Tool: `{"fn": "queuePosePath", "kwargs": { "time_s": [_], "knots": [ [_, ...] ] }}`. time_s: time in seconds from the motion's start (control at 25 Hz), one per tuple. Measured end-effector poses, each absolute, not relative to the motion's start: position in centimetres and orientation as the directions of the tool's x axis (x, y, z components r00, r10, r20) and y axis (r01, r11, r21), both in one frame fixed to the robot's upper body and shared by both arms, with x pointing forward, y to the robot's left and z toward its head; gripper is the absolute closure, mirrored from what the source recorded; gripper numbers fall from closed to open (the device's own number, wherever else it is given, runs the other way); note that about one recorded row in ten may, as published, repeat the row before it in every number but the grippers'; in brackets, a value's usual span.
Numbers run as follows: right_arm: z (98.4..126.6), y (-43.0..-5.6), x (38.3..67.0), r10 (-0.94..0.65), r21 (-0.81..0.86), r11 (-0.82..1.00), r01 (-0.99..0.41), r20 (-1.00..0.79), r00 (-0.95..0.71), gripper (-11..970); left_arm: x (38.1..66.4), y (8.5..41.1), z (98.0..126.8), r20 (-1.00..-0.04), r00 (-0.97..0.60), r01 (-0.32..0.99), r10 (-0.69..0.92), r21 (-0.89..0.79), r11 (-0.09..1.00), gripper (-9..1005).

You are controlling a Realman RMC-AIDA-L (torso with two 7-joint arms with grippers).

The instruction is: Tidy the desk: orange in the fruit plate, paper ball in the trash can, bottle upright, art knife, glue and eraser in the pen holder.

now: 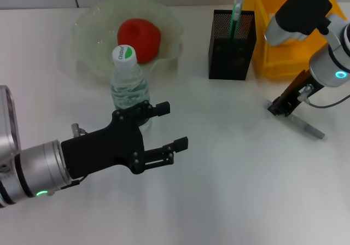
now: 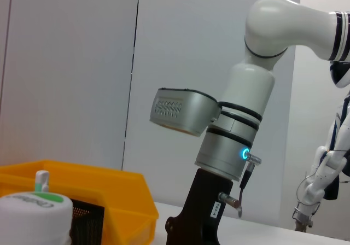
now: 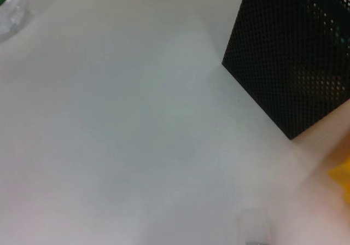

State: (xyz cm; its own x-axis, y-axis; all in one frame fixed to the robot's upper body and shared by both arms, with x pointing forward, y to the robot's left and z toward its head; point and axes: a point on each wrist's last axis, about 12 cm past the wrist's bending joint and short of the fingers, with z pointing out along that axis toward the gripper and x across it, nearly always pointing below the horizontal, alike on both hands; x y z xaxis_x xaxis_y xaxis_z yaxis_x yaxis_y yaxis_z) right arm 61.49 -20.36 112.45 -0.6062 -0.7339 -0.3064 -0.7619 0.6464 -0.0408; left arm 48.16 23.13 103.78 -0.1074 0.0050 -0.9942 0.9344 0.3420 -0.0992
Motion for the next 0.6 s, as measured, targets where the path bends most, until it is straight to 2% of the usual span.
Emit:
{"fn": "queuePosePath", "kwargs": {
  "time_s": [0.16, 0.2, 0.24, 0.28, 0.32, 0.36, 0.4, 0.44, 0.48, 0.52, 0.6],
  "knots": [
    [113.8, -20.5, 61.3, -0.729, -0.04, 0.646, -0.762, -0.33, -0.6, 824, 48.1, 23.1, 103.8, -0.994, -0.112, 0.935, 0.004, -0.104, 0.34, 198],
    [114.7, -20.8, 61.2, -0.72, -0.046, 0.651, -0.758, -0.353, -0.597, 826, 48.1, 23.1, 103.7, -0.994, -0.113, 0.934, 0.004, -0.105, 0.34, 198],
    [117.0, -21.2, 60.9, -0.692, -0.059, 0.66, -0.749, -0.436, -0.576, 827, 48.0, 23.2, 103.7, -0.993, -0.114, 0.934, 0.004, -0.106, 0.341, 198],
    [117.0, -21.2, 60.9, -0.692, -0.059, 0.66, -0.749, -0.436, -0.576, 828, 48.0, 23.2, 103.7, -0.993, -0.115, 0.934, 0.003, -0.107, 0.342, 198],
    [119.3, -21.4, 60.2, -0.645, -0.058, 0.666, -0.744, -0.544, -0.536, 829, 47.9, 23.2, 103.7, -0.993, -0.116, 0.933, 0.003, -0.108, 0.342, 198],
    [120.4, -21.7, 59.8, -0.612, -0.06, 0.672, -0.738, -0.606, -0.508, 830, 47.9, 23.2, 103.7, -0.993, -0.117, 0.933, 0.002, -0.109, 0.342, 198],
    [120.4, -21.7, 59.8, -0.612, -0.06, 0.672, -0.738, -0.606, -0.508, 832, 47.8, 23.3, 103.6, -0.993, -0.119, 0.932, -0.001, -0.112, 0.344, 198],
    [121.8, -22.5, 59.4, -0.531, -0.065, 0.695, -0.716, -0.718, -0.45, 833, 47.8, 23.3, 103.6, -0.993, -0.119, 0.932, -0.003, -0.113, 0.346, 198],
    [121.8, -22.5, 59.4, -0.531, -0.065, 0.695, -0.716, -0.718, -0.45, 833, 47.8, 23.3, 103.6, -0.993, -0.119, 0.932, -0.003, -0.113, 0.346, 198],
    [122.3, -23.1, 59.3, -0.421, -0.049, 0.712, -0.7, -0.829, -0.369, 834, 47.8, 23.3, 103.6, -0.993, -0.119, 0.931, -0.003, -0.113, 0.346, 197],
    [122.1, -23.4, 59.3, -0.36, -0.033, 0.719, -0.694, -0.872, -0.331, 834, 47.8, 23.4, 103.6, -0.993, -0.119, 0.931, -0.003, -0.113, 0.347, 197]
  ]
}}
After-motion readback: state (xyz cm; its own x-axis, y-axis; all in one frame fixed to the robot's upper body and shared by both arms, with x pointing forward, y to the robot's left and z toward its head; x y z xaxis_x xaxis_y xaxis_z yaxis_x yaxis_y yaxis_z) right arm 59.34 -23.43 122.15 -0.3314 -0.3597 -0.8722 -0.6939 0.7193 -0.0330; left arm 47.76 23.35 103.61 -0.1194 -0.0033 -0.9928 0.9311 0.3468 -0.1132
